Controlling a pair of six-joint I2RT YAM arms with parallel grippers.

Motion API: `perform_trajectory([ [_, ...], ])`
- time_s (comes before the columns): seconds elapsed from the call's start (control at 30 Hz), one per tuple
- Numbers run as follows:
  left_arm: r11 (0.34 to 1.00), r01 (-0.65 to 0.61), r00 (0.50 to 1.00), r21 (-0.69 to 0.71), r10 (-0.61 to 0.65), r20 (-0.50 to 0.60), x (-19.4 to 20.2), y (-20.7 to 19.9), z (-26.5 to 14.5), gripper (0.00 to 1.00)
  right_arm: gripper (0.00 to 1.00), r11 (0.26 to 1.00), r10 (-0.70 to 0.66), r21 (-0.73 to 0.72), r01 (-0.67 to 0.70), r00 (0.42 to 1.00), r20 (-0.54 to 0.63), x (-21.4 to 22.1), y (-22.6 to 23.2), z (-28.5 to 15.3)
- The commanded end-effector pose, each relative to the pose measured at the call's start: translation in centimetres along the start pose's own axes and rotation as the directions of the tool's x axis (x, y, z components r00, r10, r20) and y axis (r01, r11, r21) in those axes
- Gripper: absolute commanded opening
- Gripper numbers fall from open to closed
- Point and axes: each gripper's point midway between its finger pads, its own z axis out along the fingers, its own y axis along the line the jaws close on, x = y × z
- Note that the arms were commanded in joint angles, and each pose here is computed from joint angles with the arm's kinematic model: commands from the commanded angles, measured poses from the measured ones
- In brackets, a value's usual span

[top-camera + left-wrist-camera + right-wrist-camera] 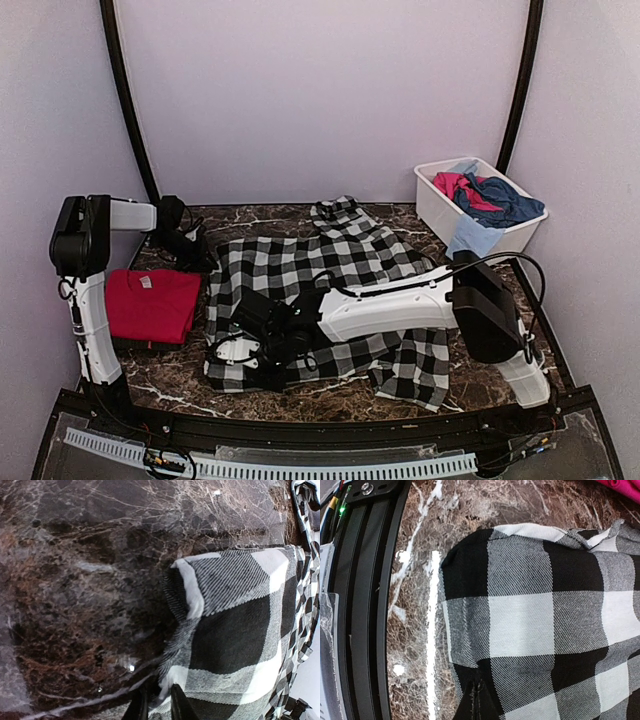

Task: Fold and stack the mixed laundry pile
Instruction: Smooth out the flattened shirt at the center of the board.

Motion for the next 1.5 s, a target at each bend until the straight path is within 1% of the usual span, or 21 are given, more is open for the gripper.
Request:
perform_trajectory([
  [0.0, 0.996, -0.03, 0.999, 0.083, 0.028, 0.028, -1.2, -1.7, -0.1, 0.09, 0.0, 1.0, -0.012, 0.024, 0.01, 0.996, 0.089, -2.7, 0.2, -2.5],
  [0.03, 0.996, -0.033, 0.999, 0.082, 0.03, 0.035, -1.5, -1.8, -0.2, 0.02, 0.0, 1.0, -0.01, 0.029, 0.007, 0.996, 0.088, -2.6, 0.1, -2.5],
  [0.1, 0.996, -0.042, 0.998, 0.076, 0.038, 0.052, -2.0, -2.0, -0.6, 0.0, 0.0, 0.999, -0.005, 0.039, 0.001, 0.996, 0.089, -2.6, 0.0, -2.9],
  [0.2, 0.997, -0.068, 0.992, 0.02, 0.065, 0.109, -3.3, -2.0, -2.0, 0.0, 0.0, 0.997, 0.005, 0.071, -0.013, 0.994, 0.105, -2.8, -0.4, -4.0],
  [0.33, 0.992, -0.107, 0.968, -0.065, 0.119, 0.22, -6.0, -2.8, -5.4, 0.0, 0.0, 0.994, 0.016, 0.101, -0.031, 0.989, 0.146, -3.5, -1.0, -5.2],
  [0.4, 0.988, -0.117, 0.958, -0.097, 0.138, 0.252, -6.8, -3.1, -7.1, 0.0, 0.0, 0.995, 0.028, 0.094, -0.043, 0.988, 0.155, -3.8, -1.2, -5.0],
  [0.47, 0.986, -0.121, 0.956, -0.116, 0.147, 0.252, -6.8, -3.5, -8.3, 0.0, 0.0, 0.996, 0.04, 0.074, -0.051, 0.989, 0.145, -3.7, -1.0, -4.4],
  [0.63, 0.985, -0.109, 0.982, -0.132, 0.127, 0.14, -3.7, -3.0, -8.6, 0.01, 0.0, 0.998, 0.057, 0.011, -0.06, 0.985, 0.162, -3.3, 0.6, -4.8],
  [0.67, 0.986, -0.105, 0.984, -0.126, 0.122, 0.127, -3.0, -3.0, -8.5, 0.03, 0.0, 0.999, 0.053, 0.0, -0.054, 0.984, 0.173, -3.4, 1.2, -5.3],
  [0.7, 0.987, -0.106, 0.984, -0.122, 0.122, 0.128, -2.8, -3.0, -8.5, 0.05, 0.0, 0.999, 0.052, -0.014, -0.051, 0.984, 0.169, -3.0, 1.8, -5.3],
  [0.77, 0.988, -0.104, 0.983, -0.116, 0.12, 0.139, -2.3, -3.0, -8.7, 0.12, 0.0, 0.998, 0.049, -0.04, -0.043, 0.985, 0.167, -2.5, 2.9, -5.4],
  [0.87, 0.988, -0.109, 0.982, -0.108, 0.124, 0.144, -2.0, -3.2, -8.9, 0.14, 0.0, 0.996, 0.061, -0.077, -0.05, 0.986, 0.152, -1.1, 4.1, -5.2],
  [0.93, 0.987, -0.106, 0.981, -0.117, 0.123, 0.149, -2.0, -3.1, -9.2, 0.21, 0.0, 0.993, 0.077, -0.095, -0.064, 0.988, 0.135, 0.0, 4.5, -4.6],
  [0.97, 0.986, -0.101, 0.981, -0.131, 0.121, 0.152, -2.1, -2.9, -9.3, 0.27, 0.0, 0.992, 0.082, -0.106, -0.069, 0.988, 0.127, 0.5, 4.8, -4.3],
  [1.0, 0.986, -0.099, 0.981, -0.138, 0.12, 0.154, -2.1, -2.8, -9.4, 0.3, 0.0, 0.99, 0.088, -0.118, -0.073, 0.988, 0.123, 0.8, 5.1, -3.9],
  [1.03, 0.984, -0.095, 0.981, -0.148, 0.118, 0.156, -2.2, -2.6, -9.5, 0.37, 0.0, 0.989, 0.091, -0.13, -0.075, 0.988, 0.122, 0.9, 5.4, -3.6],
  [1.1, 0.983, -0.078, 0.981, -0.169, 0.105, 0.162, -2.2, -2.2, -9.5, 0.44, 0.0, 0.986, 0.085, -0.153, -0.067, 0.989, 0.118, 1.0, 6.2, -2.9],
  [1.17, 0.984, -0.061, 0.98, -0.168, 0.091, 0.176, -2.6, -2.0, -9.4, 0.48, 0.0, 0.983, 0.07, -0.175, -0.049, 0.991, 0.112, 0.9, 7.1, -2.2],
  [1.27, 0.989, -0.032, 0.979, -0.143, 0.06, 0.197, -3.5, -1.9, -8.9, 0.49, 0.0, 0.973, 0.06, -0.226, -0.037, 0.994, 0.095, 1.1, 8.5, -1.2],
  [1.37, 0.996, -0.05, 0.977, -0.071, 0.064, 0.201, -4.8, -2.9, -8.0, 0.5, 0.0, 0.973, 0.059, -0.227, -0.039, 0.995, 0.081, 1.5, 8.6, -0.7],
  [1.47, 0.996, -0.09, 0.974, -0.02, 0.092, 0.205, -5.9, -3.6, -7.1, 0.5, 0.0, 0.978, 0.057, -0.205, -0.035, 0.993, 0.103, 0.5, 8.3, -2.1],
])
